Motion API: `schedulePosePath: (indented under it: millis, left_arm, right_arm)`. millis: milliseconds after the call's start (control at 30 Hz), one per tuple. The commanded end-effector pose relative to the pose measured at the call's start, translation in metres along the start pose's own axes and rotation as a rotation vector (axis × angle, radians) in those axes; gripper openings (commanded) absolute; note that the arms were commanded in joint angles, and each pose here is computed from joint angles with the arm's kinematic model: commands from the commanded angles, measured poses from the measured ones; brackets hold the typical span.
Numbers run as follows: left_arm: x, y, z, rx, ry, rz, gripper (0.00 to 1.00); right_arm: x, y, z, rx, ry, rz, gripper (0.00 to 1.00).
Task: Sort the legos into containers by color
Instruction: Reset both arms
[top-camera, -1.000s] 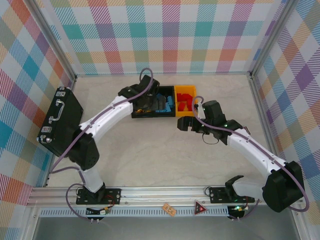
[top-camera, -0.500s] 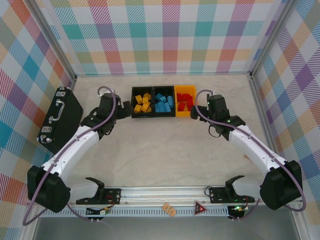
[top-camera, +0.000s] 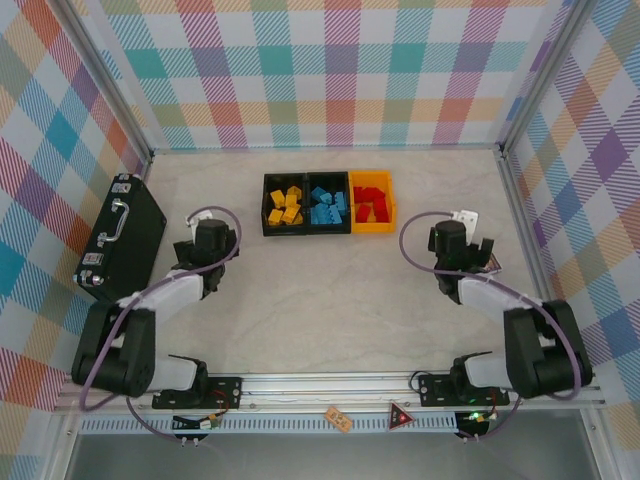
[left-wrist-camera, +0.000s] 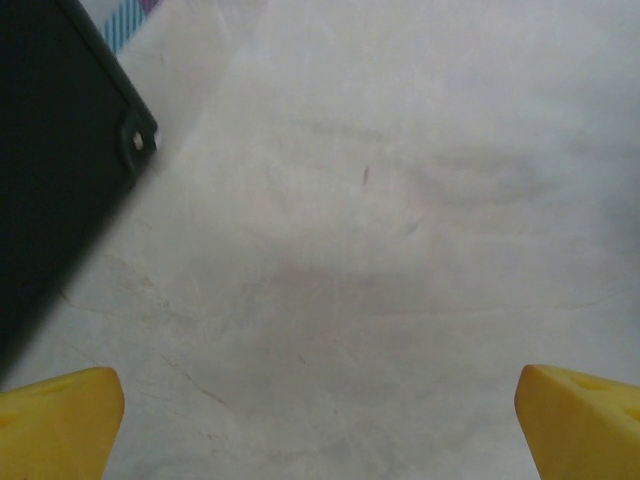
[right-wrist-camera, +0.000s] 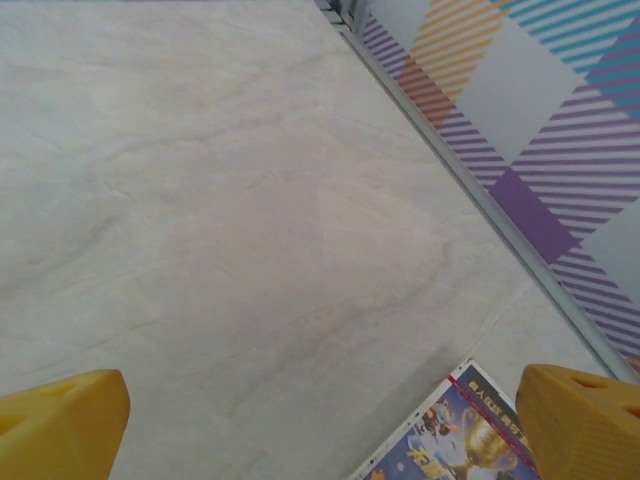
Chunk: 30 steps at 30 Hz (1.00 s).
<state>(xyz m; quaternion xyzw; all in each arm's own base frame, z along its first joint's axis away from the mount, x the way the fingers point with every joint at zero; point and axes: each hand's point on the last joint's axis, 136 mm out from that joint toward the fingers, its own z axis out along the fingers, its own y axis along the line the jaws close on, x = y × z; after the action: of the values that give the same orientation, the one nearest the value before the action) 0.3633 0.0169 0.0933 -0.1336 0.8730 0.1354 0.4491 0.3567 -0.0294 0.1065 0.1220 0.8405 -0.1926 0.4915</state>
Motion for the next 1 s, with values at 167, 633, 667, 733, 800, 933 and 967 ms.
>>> schedulePosePath:
  millis: [167,633,667,733,800,933,967]
  left_arm:
    - [-0.017,-0.021,0.012,0.158,-0.278,-0.017,1.0]
    - [-0.01,-0.02,0.023,0.167,-0.26,-0.03,1.0]
    - [-0.01,-0.021,0.023,0.168,-0.261,-0.028,1.0]
    - [-0.01,-0.021,0.023,0.168,-0.26,-0.028,1.0]
    - [-0.01,-0.021,0.023,0.169,-0.26,-0.028,1.0]
    - [-0.011,-0.02,0.023,0.168,-0.263,-0.03,1.0]
    - [-0.011,-0.02,0.022,0.168,-0.263,-0.03,1.0]
  right_arm:
    - [-0.02,0.049,0.018,-0.333,-0.149,0.036,0.99]
    - [-0.007,0.052,0.019,-0.432,-0.155,0.059,0.99]
    - [-0.008,0.052,0.019,-0.431,-0.159,0.059,0.99]
    - [-0.007,0.053,0.019,-0.434,-0.157,0.053,0.99]
    - [-0.006,0.056,0.021,-0.462,-0.136,0.057,0.99]
    - [-0.006,0.055,0.021,-0.476,-0.128,0.065,0.99]
    - [-0.006,0.055,0.021,-0.473,-0.13,0.064,0.99]
